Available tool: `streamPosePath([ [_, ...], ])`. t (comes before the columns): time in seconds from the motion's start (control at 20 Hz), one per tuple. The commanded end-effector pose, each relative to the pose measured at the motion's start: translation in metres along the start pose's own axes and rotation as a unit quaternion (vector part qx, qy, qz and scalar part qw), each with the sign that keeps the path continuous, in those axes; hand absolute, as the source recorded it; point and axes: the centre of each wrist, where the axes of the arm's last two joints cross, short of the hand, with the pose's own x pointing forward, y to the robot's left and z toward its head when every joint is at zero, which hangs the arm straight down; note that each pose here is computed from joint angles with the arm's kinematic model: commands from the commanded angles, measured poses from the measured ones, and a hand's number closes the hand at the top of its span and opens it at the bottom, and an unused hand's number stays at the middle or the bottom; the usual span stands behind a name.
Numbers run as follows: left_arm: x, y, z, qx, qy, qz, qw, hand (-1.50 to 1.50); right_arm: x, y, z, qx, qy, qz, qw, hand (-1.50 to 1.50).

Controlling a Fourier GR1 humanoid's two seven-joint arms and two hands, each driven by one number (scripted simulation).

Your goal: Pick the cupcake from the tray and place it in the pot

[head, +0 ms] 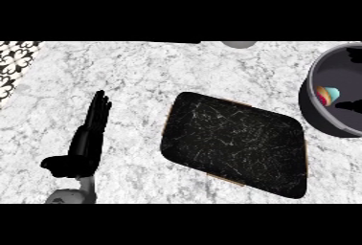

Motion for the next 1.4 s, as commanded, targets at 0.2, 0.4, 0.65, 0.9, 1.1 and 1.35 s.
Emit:
streamPosePath([
  [0.2,-0.002,-0.017,0.0,-0.013,-0.008,0.001,0.9999,0.0,-0.001,-0.036,0.019,-0.071,0.015,-0.136,0.988,-1.5],
  [0.4,-0.001,-0.001,0.003,-0.008,-0.006,0.011,0.9999,0.0,-0.005,-0.056,0.037,-0.104,0.009,-0.144,0.984,-1.5],
  [0.65,0.0,-0.008,-0.006,0.001,-0.019,0.006,0.9998,0.0,-0.008,-0.061,0.045,-0.121,-0.008,-0.161,0.979,-1.5],
  [0.9,0.005,-0.01,-0.003,-0.011,-0.015,0.001,0.9998,0.0,-0.006,-0.08,0.058,-0.129,-0.007,-0.158,0.979,-1.5],
  [1.1,0.0,-0.011,-0.002,-0.014,-0.009,0.014,0.9998,0.0,-0.005,-0.094,0.069,-0.139,-0.009,-0.145,0.979,-1.5],
  [1.35,0.007,-0.011,-0.002,-0.016,-0.022,0.014,0.9995,0.0,-0.009,-0.091,0.072,-0.19,0.001,-0.172,0.967,-1.5],
])
